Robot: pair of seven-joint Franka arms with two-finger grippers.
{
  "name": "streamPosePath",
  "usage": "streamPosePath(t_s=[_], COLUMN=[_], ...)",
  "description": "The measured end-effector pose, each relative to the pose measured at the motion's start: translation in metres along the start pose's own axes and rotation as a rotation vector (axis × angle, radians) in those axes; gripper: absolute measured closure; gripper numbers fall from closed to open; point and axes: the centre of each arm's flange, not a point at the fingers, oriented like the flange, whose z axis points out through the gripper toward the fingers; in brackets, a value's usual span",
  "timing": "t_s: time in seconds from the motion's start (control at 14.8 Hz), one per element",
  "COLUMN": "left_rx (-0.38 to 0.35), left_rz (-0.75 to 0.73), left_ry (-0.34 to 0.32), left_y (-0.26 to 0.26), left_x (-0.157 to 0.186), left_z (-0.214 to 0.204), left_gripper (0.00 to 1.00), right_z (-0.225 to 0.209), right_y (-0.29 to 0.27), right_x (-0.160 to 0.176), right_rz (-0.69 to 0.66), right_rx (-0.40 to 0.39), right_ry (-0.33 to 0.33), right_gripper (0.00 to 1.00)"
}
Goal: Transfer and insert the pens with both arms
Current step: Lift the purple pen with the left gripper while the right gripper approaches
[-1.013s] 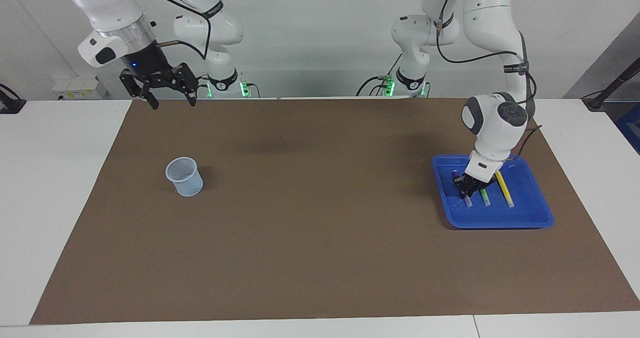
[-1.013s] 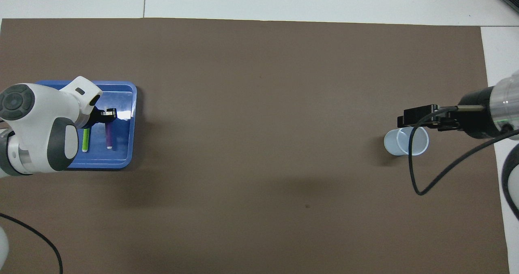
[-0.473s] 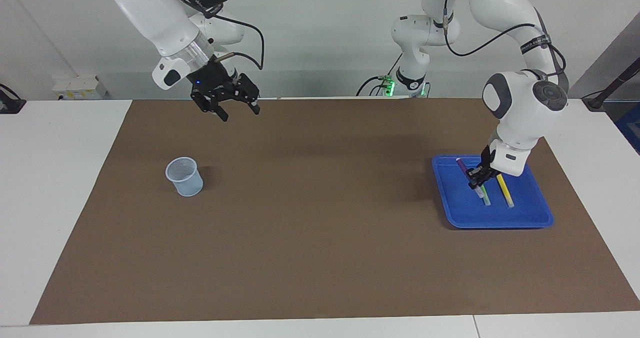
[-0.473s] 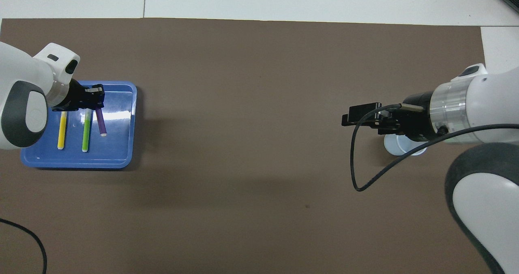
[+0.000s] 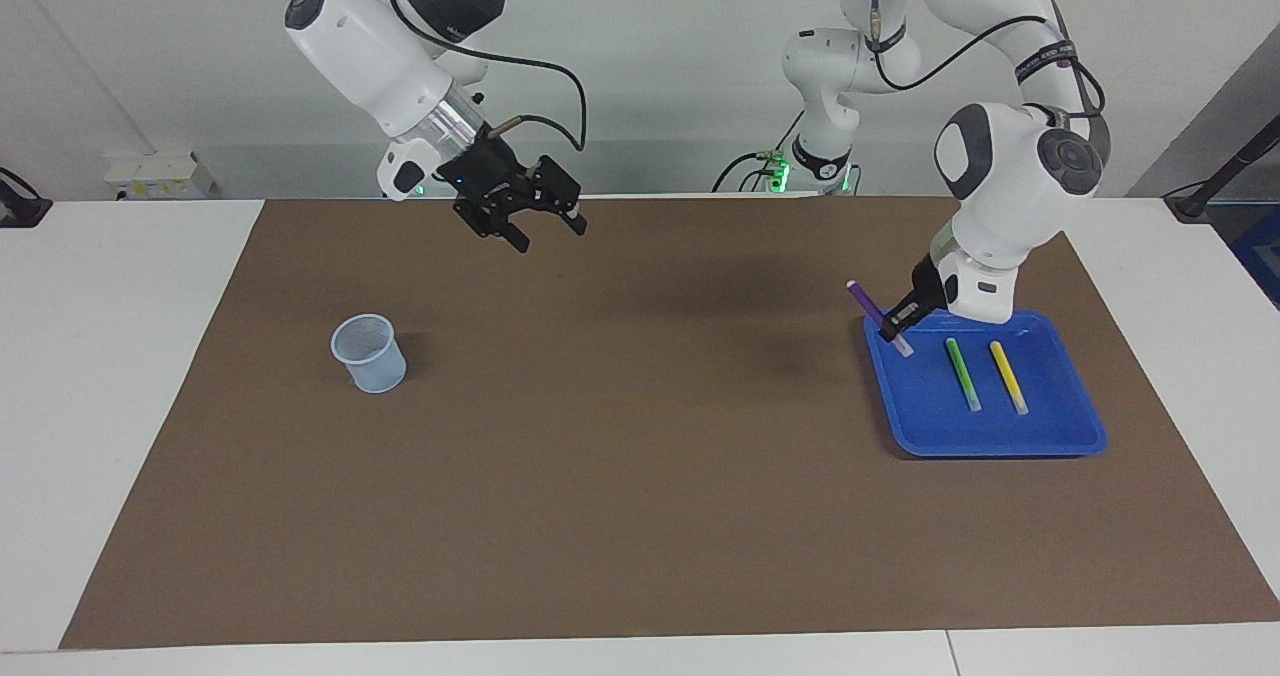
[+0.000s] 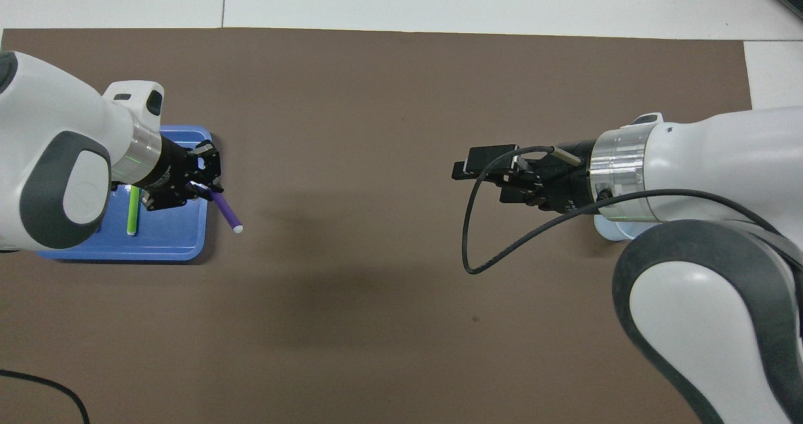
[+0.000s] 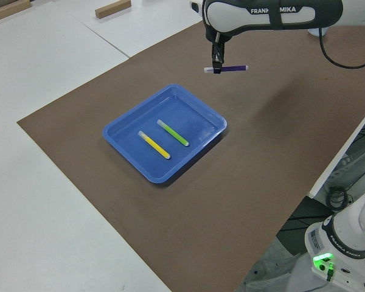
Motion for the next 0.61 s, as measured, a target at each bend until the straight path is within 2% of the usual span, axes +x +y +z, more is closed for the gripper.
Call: streamPosePath(t_s=[0.14, 0.34, 0.47, 0.61], left_rx=[-0.049, -0.111, -0.158, -0.198], left_rz=[-0.091, -0.209, -0.300, -0.372], left_ry=[-0.057, -0.138, -0.199, -0.228], left_y=[0.019, 0.032, 0.036, 0.040], left_x=[-0.031, -0.060, -0.076, -0.091], left_z=[-0.004, -0.013, -0.023, -0.033], left_gripper=[0.84, 0.84, 0.84, 0.84], right_z=[0.003, 0.018, 0.033, 0.049], right_y=[-0.002, -0.002, -0.004, -0.011], right_x=[0.000, -0.003, -0.006, -0.011], right_rz=[0.037, 0.035, 0.027, 0.014], right_rx=[0.066, 0.158, 0.190, 0.205], right_ry=[-0.003, -0.002, 0.006, 0.018], right_gripper=[0.00, 0.00, 0.00, 0.00])
